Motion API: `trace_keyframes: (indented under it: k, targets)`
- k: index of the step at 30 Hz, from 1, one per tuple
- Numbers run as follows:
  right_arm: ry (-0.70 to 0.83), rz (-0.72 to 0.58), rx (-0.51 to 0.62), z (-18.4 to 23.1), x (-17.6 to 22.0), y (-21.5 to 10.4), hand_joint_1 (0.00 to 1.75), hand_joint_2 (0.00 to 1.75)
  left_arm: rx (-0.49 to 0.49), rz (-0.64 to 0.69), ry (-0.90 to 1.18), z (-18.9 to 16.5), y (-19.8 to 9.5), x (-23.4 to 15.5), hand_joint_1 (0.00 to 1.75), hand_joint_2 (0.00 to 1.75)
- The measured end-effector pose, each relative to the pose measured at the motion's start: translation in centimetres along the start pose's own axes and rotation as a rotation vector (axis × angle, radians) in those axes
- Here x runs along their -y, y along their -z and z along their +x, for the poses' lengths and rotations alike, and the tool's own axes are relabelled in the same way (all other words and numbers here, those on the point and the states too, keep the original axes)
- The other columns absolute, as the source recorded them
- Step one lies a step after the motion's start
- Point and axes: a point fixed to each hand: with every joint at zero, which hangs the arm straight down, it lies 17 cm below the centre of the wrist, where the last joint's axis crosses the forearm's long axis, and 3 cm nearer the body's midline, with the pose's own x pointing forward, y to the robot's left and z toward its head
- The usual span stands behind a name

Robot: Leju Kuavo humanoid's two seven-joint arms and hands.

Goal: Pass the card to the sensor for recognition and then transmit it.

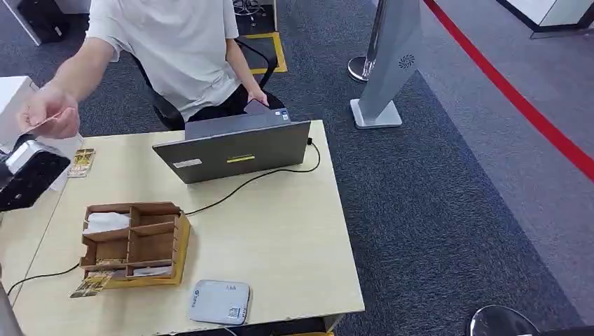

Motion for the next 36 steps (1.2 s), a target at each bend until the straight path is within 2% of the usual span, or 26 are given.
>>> trace_keyframes:
  k: [12,13,16,17,23,36]
  targets:
    - [-0.045,0.023,-0.038,-0.9,-0.2,0.2,0.0,1.75,-0.01,-0.168,0.37,-0.8,3.5,2.7,0.0,1.75]
    - [-0.051,0.025,-0.041,-0.9,-0.3,0.2,0.0,1.75,-0.015,-0.178,0.406,-1.0,3.6,2.9,1.15,1.75]
    - [-0.062,0.03,-0.052,-1.2,-0.3,0.2,0.0,1.75,-0.035,-0.208,0.507,-1.6,4.1,3.3,1.15,1.75]
    - [-0.064,0.032,-0.055,-1.3,-0.3,0.2,0.0,1.75,-0.032,-0.216,0.53,-1.7,4.2,3.5,1.75,1.75]
    - [-0.079,0.048,-0.075,-1.6,-0.5,0.2,0.0,1.75,-0.034,-0.257,0.644,-2.4,4.7,4.1,1.75,1.75]
    - [-0.086,0.058,-0.089,-2.0,-0.6,0.1,0.0,1.75,-0.031,-0.284,0.654,-2.9,4.6,4.9,1.75,1.75]
